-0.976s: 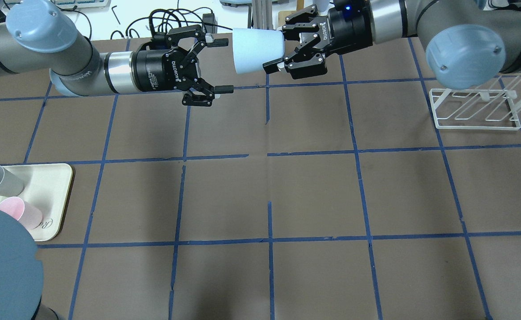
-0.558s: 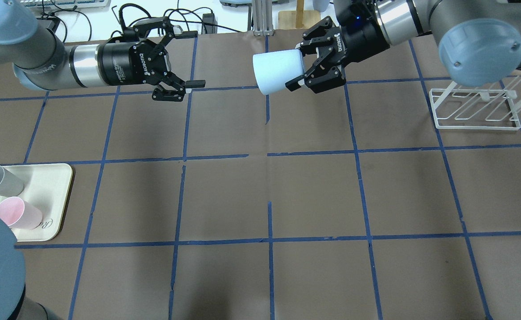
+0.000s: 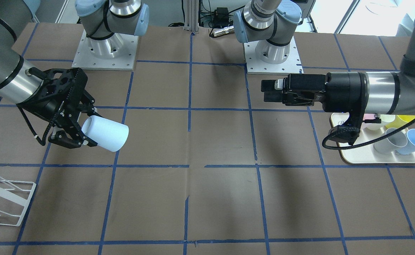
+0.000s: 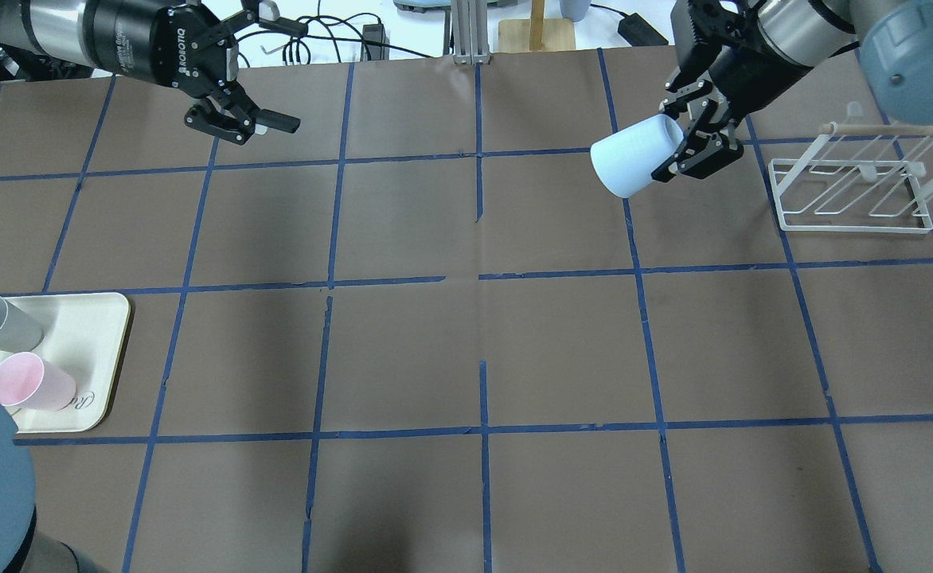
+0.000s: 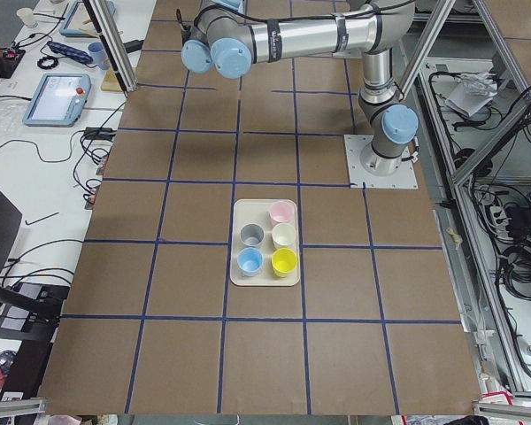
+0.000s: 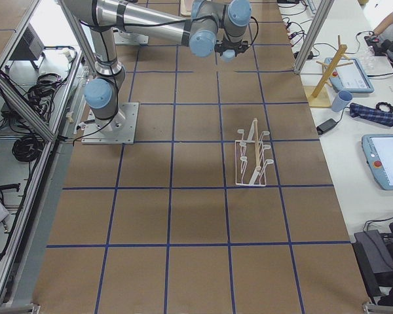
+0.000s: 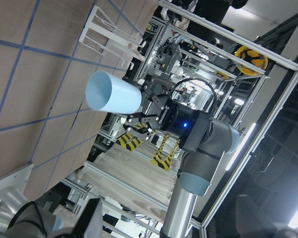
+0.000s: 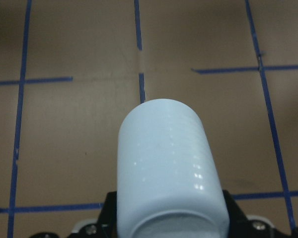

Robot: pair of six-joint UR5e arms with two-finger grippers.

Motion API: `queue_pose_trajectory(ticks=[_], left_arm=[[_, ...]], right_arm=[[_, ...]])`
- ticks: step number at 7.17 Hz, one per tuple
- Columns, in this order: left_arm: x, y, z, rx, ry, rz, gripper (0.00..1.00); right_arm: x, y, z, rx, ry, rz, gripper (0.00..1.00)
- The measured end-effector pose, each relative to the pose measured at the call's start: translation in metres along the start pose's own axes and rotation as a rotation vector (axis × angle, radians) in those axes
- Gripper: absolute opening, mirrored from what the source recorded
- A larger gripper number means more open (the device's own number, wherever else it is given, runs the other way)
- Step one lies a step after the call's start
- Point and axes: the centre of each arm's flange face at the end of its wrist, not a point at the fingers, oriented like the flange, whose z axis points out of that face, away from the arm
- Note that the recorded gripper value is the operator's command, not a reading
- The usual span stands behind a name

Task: Transfer IKEA cup to right arm and place on rack

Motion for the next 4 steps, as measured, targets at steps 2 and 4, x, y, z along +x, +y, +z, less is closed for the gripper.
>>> queue_pose_trajectory(ticks=[2,4], left_arm=[[-0.006,0.003,-0.025,0.013,-0.402,0.018,0.96],[-0.003,0.023,-0.046,0.042,-0.768,0.010,0.99]], right_arm=[[0.002,0.042,-0.007,-0.242,-0.017,0.031,0.32],[0.005,0.099,-0.026,-0.430,-0.022,0.088,0.32]])
